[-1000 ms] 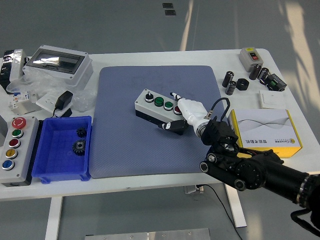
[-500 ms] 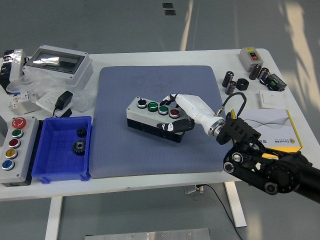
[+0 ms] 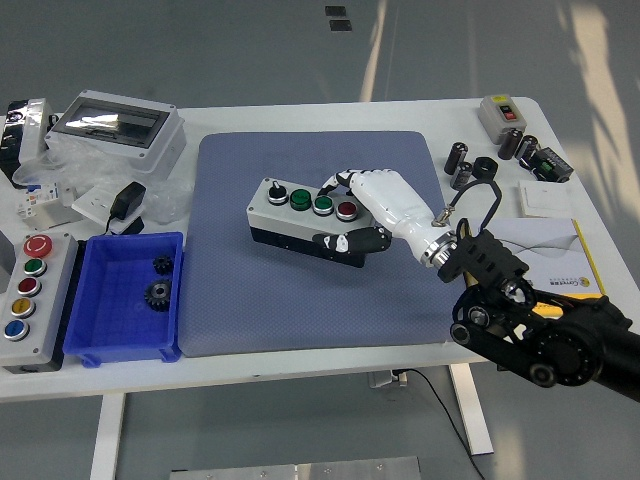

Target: Pick up the button,place it on the desk,press the button,press the button

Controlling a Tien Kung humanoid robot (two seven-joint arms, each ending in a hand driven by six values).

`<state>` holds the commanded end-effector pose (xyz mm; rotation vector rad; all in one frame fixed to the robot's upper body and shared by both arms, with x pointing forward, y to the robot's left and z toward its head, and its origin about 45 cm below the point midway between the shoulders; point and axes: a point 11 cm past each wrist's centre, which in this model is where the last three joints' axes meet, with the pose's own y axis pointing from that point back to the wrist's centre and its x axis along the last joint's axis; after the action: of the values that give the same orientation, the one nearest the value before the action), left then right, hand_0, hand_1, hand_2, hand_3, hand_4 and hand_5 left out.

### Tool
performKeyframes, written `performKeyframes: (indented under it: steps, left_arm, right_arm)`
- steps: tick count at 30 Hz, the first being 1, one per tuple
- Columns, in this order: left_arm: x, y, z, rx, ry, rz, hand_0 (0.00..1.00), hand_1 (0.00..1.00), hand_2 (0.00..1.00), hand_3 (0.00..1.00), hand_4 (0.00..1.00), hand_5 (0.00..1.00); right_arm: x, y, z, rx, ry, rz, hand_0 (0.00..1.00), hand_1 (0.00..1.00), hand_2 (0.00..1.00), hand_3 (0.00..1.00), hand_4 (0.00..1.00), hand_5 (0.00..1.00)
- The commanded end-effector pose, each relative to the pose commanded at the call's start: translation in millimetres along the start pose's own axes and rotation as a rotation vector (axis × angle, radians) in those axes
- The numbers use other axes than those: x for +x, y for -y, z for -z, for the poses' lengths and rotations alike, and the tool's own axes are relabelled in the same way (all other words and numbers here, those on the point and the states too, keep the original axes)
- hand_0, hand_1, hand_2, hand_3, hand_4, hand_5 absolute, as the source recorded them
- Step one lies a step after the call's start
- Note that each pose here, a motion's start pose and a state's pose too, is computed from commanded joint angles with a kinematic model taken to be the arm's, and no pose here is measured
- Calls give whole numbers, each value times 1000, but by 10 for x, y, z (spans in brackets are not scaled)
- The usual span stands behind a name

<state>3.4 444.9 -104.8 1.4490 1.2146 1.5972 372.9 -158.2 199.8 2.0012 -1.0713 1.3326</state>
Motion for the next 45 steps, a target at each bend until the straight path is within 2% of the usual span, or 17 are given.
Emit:
performKeyframes:
  steps: [8, 11, 20, 21, 26, 27, 32, 33, 38, 39, 44, 45]
  left_arm:
    - [1, -4, -26, -5, 8, -1, 640, 604, 552, 601, 613, 206]
    - [5, -7, -46, -9, 11, -2, 640, 605, 552, 601, 614, 204]
    - [4, -12, -76, -14, 19, -2, 640, 605, 551, 601, 616, 206]
    - [4, -13, -80, -15, 20, -2, 640, 604, 552, 601, 617, 205]
    - [11, -16, -93, -12, 18, -6, 640, 604, 552, 601, 617, 205]
    - [15, -18, -98, -10, 17, -8, 640, 604, 552, 602, 618, 205]
    - [52, -23, -117, -2, 14, -20, 640, 604, 552, 602, 618, 205]
    - [53, -23, -118, -2, 14, -20, 640, 604, 551, 602, 620, 207]
    - [42, -24, -119, -1, 16, -18, 640, 604, 551, 602, 620, 207]
    - [40, -24, -119, -1, 16, -18, 640, 604, 551, 603, 620, 205]
    - [46, -23, -112, 1, 15, -19, 640, 604, 551, 603, 620, 205]
    - [47, -23, -111, 2, 14, -20, 640, 604, 550, 601, 619, 205]
  right_arm:
    - [-90, -90, 205, 156, 35, 40, 148, 295, 306, 247, 23, 2]
    - [-141, -118, 221, 186, 10, 66, 152, 297, 308, 247, 23, 2]
    - [-381, -155, -6, 153, -96, 106, 161, 302, 309, 250, 25, 2]
    - [-391, -156, -35, 148, -107, 107, 213, 327, 320, 257, 41, 2]
    - [-379, -146, -136, 128, -155, 115, 213, 327, 320, 257, 41, 2]
    - [-375, -144, -144, 127, -160, 116, 326, 395, 367, 278, 91, 2]
    - [-350, -137, -190, 117, -184, 123, 326, 395, 367, 278, 91, 2]
    - [-347, -138, -197, 116, -187, 125, 453, 490, 503, 446, 175, 2]
    - [-333, -149, -214, 113, -191, 130, 453, 490, 503, 446, 175, 2]
    - [-332, -152, -215, 113, -189, 131, 681, 674, 676, 697, 149, 2]
    - [-311, -164, -213, 106, -165, 132, 681, 674, 676, 697, 149, 2]
    - [-303, -165, -216, 104, -157, 131, 791, 768, 814, 872, 306, 2]
